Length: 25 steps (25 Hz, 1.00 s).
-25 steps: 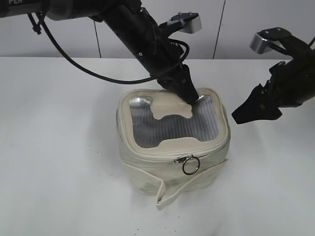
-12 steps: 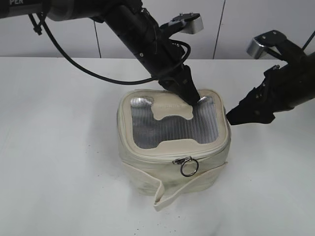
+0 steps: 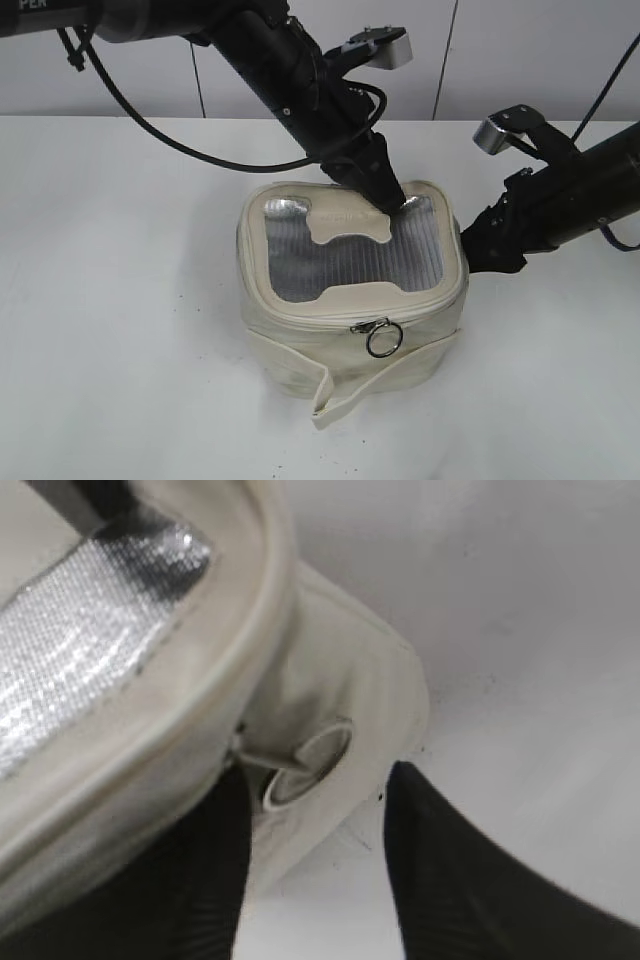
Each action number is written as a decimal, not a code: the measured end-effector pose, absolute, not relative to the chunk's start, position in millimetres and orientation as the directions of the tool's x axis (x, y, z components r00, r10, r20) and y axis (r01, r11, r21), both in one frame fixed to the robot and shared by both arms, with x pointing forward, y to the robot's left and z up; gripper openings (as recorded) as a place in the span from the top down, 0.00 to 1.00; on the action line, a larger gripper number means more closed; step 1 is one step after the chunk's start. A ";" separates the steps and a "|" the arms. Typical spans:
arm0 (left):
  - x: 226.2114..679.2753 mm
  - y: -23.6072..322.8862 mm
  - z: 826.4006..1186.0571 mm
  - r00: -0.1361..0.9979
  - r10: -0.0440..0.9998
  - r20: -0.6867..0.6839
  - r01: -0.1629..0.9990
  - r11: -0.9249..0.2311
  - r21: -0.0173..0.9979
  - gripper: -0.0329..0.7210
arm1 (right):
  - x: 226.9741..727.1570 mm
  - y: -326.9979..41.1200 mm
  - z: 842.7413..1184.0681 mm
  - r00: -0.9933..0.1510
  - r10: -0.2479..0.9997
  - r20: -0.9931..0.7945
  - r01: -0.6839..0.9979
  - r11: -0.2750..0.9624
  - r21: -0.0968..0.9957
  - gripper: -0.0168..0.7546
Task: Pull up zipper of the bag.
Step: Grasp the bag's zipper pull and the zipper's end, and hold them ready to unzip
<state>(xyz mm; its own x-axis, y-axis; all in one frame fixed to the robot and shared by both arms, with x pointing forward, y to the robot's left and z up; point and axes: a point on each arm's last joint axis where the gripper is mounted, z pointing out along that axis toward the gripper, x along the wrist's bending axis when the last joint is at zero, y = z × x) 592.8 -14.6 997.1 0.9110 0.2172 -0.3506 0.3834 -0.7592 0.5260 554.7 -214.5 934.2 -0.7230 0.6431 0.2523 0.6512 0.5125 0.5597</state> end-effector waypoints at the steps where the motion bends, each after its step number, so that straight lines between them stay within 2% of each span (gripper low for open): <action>1: 592.8 -14.6 997.1 0.911 0.217 -0.351 0.383 -0.759 0.526 0.90 | 556.2 -213.8 932.0 -0.723 0.642 0.254 0.649 0.507 0.567 0.45; 3: 592.9 -14.6 997.1 0.911 0.217 -0.350 0.383 -0.759 0.526 0.90 | 558.6 -213.1 928.4 -0.716 0.649 0.257 0.652 0.489 0.580 0.59; 6: 592.8 -14.7 997.1 0.911 0.217 -0.351 0.384 -0.759 0.526 0.90 | 560.8 -212.1 927.1 -0.705 0.659 0.262 0.656 0.466 0.594 0.87; 8: 592.8 -14.6 997.1 0.911 0.217 -0.351 0.384 -0.759 0.526 0.90 | 561.9 -212.2 927.5 -0.687 0.675 0.270 0.670 0.444 0.595 0.96; 16: 592.9 -14.6 997.1 0.911 0.217 -0.350 0.383 -0.760 0.526 0.90 | 553.1 -219.9 945.5 -0.547 0.780 0.305 0.789 0.358 0.499 0.97; 25: 592.8 -14.6 997.1 0.911 0.217 -0.351 0.383 -0.760 0.525 0.90 | 538.5 -220.1 972.3 -0.559 0.766 0.318 0.787 0.370 0.493 0.97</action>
<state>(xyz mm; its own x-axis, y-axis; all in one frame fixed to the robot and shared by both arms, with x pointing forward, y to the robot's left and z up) 592.8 -14.6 997.1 0.9111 0.2169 -0.3505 0.3830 -0.7599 0.5253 538.5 -220.1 972.3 -0.5586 0.7663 0.3176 0.7875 0.3696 0.4933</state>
